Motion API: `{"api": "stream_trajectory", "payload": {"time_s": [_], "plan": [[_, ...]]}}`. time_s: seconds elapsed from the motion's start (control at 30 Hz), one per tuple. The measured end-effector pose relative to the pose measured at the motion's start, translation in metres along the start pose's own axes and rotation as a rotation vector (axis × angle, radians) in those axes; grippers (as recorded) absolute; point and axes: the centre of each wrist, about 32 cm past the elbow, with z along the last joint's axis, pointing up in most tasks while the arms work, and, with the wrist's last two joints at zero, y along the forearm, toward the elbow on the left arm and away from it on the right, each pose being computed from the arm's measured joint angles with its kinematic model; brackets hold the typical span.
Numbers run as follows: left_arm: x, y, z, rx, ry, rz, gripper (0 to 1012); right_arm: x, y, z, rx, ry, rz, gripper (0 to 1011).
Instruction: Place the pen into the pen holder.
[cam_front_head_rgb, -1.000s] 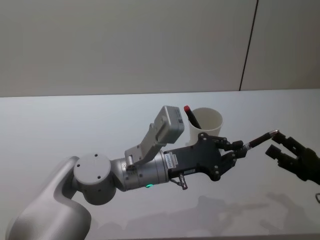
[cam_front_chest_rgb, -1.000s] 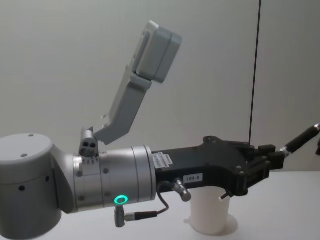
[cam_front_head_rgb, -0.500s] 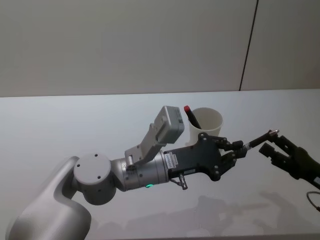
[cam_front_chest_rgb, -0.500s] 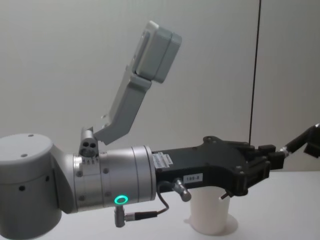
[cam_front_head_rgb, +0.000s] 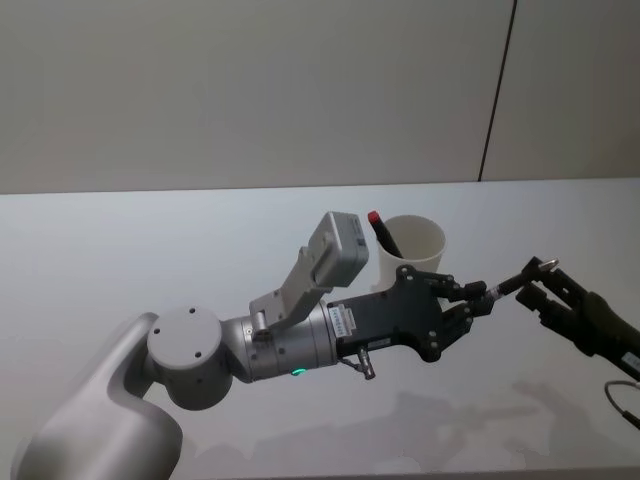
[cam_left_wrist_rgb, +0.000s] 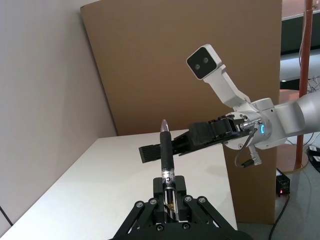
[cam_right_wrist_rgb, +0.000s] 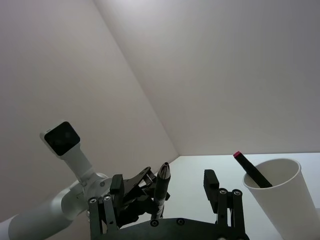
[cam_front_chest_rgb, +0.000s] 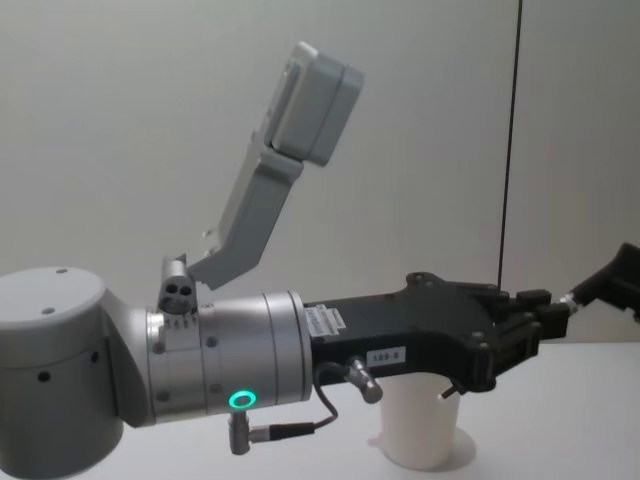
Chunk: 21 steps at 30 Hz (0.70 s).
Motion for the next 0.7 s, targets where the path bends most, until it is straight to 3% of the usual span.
{"api": "stream_trajectory", "payload": {"time_s": [0.7], "plan": [[0.0000, 0.0000, 0.0000, 0.000, 0.000, 0.000, 142, 0.0060, 0.0043, -0.0080, 0.032, 0.021, 0.014, 1001]]}}
